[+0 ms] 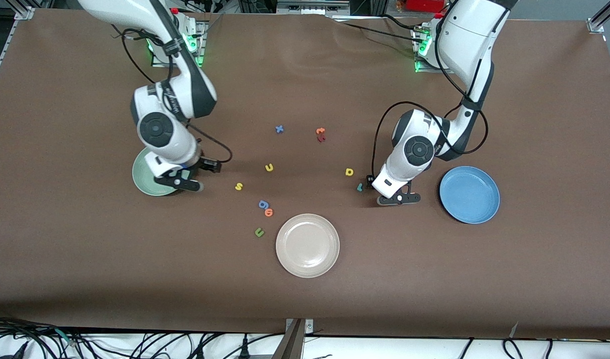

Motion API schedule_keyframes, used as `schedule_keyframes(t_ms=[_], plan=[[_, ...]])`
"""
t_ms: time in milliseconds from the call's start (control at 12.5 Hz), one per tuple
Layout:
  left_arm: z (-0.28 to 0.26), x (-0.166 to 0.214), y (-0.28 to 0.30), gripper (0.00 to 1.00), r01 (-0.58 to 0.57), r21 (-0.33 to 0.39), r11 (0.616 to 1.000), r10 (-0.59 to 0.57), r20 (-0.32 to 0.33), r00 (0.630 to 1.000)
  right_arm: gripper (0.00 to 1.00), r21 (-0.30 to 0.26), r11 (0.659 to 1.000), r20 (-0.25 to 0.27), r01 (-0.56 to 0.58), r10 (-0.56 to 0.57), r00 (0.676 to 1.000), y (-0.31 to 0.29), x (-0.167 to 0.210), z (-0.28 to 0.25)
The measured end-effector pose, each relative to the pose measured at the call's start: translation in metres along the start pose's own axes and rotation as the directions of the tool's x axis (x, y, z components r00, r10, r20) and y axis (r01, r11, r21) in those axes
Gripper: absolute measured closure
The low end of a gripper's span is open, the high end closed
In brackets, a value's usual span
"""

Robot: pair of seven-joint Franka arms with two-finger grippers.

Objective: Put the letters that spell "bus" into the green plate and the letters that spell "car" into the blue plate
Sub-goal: 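Grasp the yellow s with the right gripper while the left gripper carries c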

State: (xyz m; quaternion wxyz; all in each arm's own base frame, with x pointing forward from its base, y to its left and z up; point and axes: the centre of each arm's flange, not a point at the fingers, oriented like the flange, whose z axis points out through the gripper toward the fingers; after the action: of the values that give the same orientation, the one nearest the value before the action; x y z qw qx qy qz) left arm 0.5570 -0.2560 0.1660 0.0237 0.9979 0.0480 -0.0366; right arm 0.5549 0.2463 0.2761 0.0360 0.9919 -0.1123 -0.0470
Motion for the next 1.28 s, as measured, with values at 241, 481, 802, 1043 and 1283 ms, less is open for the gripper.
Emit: schedule_keyframes(t_ms=[241,481,802,1043,1283], plan=[[0.0,-0.001,0.004,0.59,-0.007,-0.001,1.0,0.007,-0.003,1.0,0.44,0.035,0.997,-0.026,-0.074,0.075,0.997,-0.044,0.007,0.019],[-0.001,-0.001,0.004,0.67,-0.012,-0.001,1.0,0.012,-0.003,1.0,0.49,0.064,0.994,-0.058,-0.085,0.089,0.994,-0.057,0.018,0.056],[-0.008,0.011,-0.014,0.67,-0.098,0.013,0.995,0.098,-0.018,0.995,0.56,0.077,0.994,-0.072,-0.078,0.083,0.994,-0.073,0.01,0.088],[-0.053,0.037,-0.059,0.67,-0.178,0.019,0.984,0.179,-0.039,0.983,0.63,0.077,0.994,-0.073,-0.077,0.083,0.994,-0.076,0.008,0.092],[-0.09,0.059,-0.121,0.67,-0.322,0.039,0.946,0.324,-0.056,0.944,0.78,0.078,0.994,-0.074,-0.079,0.085,0.994,-0.076,0.009,0.091]])
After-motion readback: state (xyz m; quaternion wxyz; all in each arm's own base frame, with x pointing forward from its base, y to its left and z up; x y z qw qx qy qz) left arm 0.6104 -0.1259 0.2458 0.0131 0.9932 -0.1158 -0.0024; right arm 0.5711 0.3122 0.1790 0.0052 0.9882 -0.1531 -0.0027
